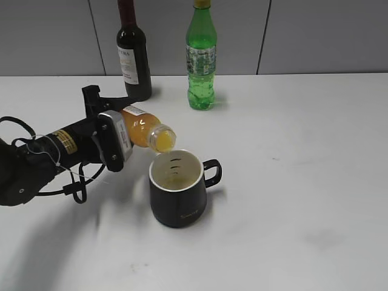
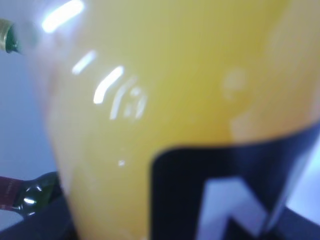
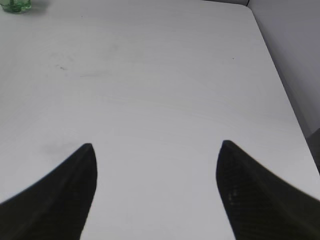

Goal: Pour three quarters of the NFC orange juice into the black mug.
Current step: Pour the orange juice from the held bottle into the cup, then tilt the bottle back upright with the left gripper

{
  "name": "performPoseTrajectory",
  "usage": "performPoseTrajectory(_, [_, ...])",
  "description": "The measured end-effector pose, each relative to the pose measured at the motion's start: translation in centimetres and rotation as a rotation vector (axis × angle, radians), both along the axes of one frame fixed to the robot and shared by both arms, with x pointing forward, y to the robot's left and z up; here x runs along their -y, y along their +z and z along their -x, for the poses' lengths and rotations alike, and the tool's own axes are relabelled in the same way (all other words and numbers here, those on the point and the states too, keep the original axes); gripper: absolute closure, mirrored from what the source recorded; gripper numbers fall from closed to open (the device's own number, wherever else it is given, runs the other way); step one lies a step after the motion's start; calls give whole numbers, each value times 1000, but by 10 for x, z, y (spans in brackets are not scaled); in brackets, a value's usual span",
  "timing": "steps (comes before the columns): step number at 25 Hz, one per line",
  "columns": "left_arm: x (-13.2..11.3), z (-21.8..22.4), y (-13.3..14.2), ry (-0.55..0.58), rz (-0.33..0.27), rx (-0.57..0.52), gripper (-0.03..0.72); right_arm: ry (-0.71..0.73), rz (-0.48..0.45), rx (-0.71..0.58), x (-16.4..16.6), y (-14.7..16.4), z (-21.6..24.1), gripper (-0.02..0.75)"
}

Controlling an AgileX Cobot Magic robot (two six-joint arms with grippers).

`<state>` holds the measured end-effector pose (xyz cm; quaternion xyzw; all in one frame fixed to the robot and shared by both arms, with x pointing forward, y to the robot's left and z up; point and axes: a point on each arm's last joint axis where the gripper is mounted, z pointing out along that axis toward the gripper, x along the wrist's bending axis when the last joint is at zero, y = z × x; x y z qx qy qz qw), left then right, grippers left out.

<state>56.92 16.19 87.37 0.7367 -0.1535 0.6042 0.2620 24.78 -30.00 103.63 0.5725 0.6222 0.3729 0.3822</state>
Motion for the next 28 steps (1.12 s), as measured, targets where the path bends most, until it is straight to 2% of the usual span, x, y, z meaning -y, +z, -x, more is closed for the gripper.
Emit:
performPoseTrajectory(13, [0,0,0,-14,-86,61,216,0,0,0,0,0,0,174])
performPoseTrajectory(22, [0,0,0,-20,-125,88,216,0,0,0,0,0,0,174])
performPoseTrajectory(28, [0,0,0,-21,-131,93,216,0,0,0,0,0,0,174])
